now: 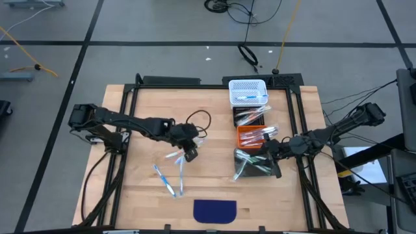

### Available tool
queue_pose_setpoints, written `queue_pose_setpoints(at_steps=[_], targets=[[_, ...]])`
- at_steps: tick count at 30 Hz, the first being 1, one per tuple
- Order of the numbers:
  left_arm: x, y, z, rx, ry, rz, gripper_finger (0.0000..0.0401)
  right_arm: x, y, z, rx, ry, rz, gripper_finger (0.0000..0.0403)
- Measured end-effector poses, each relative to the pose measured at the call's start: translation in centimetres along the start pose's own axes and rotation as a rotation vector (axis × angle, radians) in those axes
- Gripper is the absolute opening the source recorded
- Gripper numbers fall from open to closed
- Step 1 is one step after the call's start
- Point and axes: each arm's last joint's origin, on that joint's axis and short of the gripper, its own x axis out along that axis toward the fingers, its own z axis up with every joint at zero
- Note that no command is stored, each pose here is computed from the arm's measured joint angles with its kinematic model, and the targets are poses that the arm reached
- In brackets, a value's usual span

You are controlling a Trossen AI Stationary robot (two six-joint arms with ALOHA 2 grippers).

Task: Pick & Place Toothbrushes
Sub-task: Put the blue toothbrush into the white bin

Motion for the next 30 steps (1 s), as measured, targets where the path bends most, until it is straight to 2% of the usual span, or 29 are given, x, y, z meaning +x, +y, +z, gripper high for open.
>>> queue_pose_setpoints(at_steps=[4, 7, 15, 30], targets=[[-1.0, -0.9, 1.6, 0.104, -0.177, -0.093, 0.0009, 0.0, 0.1, 0.7, -0.013, -0.084, 0.014, 0.0155], [-1.5, -1.6, 2.8, 0.17, -0.31, -0.154, 0.0005, 0.0, 0.1, 1.1, -0.042, -0.137, -0.017, 0.0155], [-1.6, -2.6, 4.7, 0.301, -0.551, -0.22, 0.0005, 1.0, -1.1, 1.7, -0.028, -0.199, -0.085, 0.0155], [1.1, -3.0, 6.0, 0.352, -0.719, -0.251, 0.0006, 3.6, -4.4, 3.0, -0.011, -0.353, -0.134, 0.0155]])
